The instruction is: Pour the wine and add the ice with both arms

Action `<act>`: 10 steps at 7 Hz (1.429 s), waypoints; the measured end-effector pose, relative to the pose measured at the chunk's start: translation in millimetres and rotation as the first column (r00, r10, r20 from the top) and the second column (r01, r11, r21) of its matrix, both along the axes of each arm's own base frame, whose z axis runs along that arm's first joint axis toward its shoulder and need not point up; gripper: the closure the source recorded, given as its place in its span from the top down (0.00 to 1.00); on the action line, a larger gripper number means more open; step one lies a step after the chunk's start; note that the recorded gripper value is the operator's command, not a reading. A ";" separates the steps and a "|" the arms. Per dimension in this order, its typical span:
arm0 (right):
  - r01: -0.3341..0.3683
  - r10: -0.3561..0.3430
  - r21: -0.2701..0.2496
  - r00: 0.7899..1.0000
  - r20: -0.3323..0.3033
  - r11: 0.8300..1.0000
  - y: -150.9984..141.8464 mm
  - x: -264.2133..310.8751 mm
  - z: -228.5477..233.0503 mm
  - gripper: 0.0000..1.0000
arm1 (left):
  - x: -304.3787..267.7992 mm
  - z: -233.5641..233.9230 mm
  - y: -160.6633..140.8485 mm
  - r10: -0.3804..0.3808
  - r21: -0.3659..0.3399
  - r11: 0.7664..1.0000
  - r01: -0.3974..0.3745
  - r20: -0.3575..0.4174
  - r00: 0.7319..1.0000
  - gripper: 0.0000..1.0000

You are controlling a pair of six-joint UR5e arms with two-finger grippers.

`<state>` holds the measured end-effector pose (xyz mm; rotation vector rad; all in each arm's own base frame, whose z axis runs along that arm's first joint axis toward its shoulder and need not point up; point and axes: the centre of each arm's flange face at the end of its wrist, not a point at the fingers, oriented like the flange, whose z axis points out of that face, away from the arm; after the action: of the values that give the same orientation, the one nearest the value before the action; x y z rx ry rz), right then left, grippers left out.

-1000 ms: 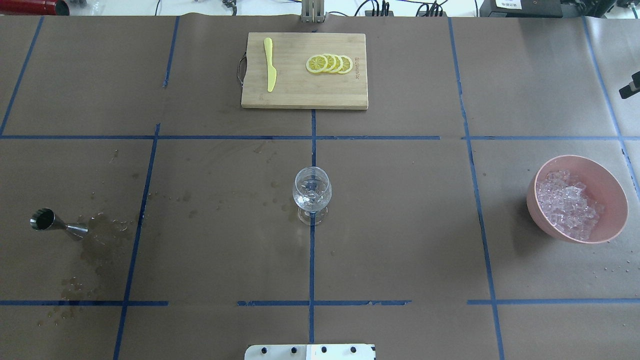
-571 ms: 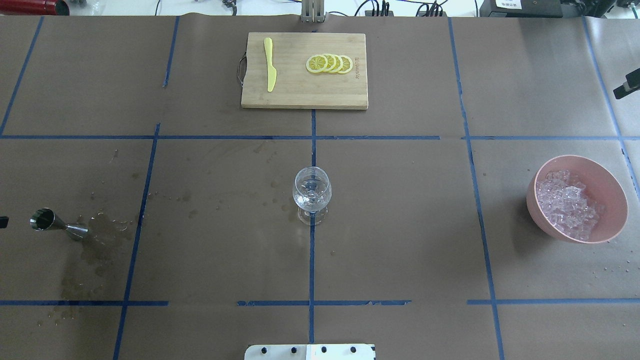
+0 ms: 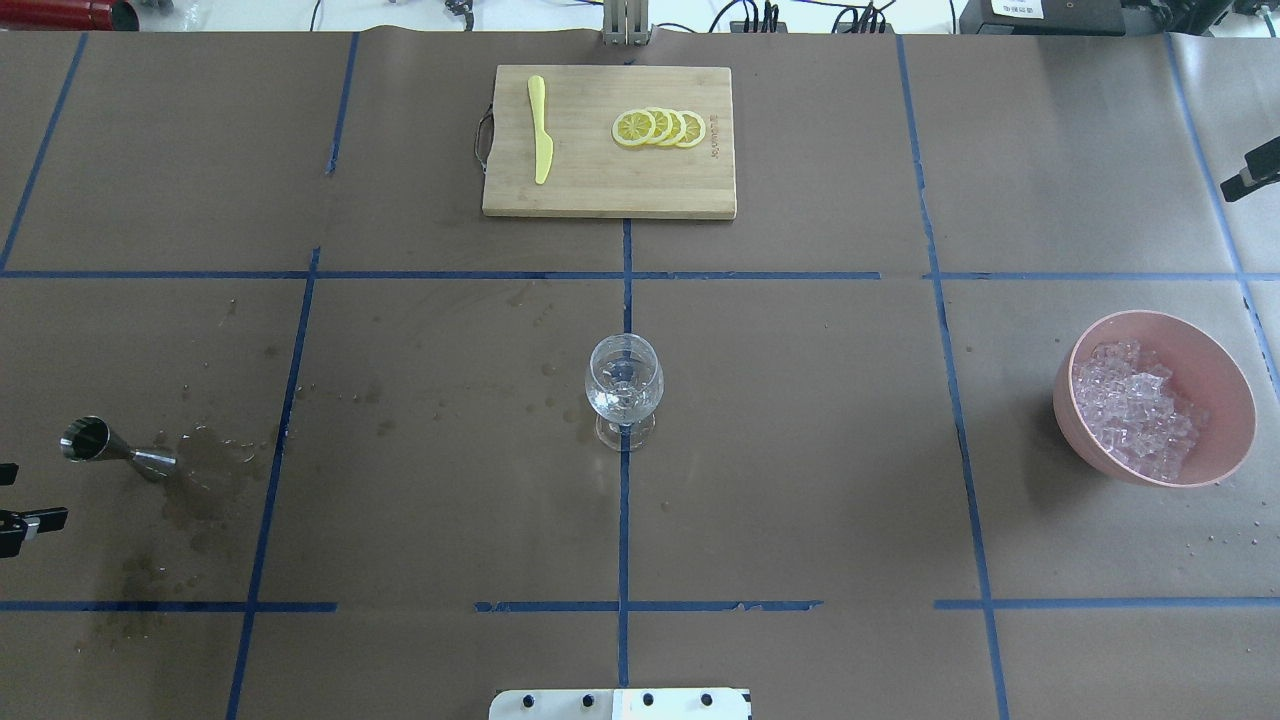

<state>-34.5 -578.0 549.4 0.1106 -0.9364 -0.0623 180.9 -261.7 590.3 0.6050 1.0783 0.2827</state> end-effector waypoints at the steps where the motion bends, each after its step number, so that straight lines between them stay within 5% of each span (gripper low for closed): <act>1: 0.001 -0.001 0.002 1.000 0.000 1.000 0.0 -0.2 -0.2 1.00 | 18.5 -0.2 6.0 -0.059 -0.030 0.998 0.059 -0.010 0.998 0.98; 5: 0.002 -0.002 -0.003 1.000 -0.002 1.000 0.4 -0.1 4.0 1.00 | 82.6 3.0 44.1 -0.323 -0.118 0.942 0.316 -0.045 0.945 0.98; 10: 0.002 -0.002 0.001 1.000 0.000 1.000 1.7 0.0 2.4 1.00 | 68.8 26.2 31.2 -0.545 0.001 0.838 0.545 -0.017 0.838 0.95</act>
<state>-34.5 -576.3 551.8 0.1102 -0.9363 -0.0649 249.7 -230.4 616.5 0.8938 0.8746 -0.2212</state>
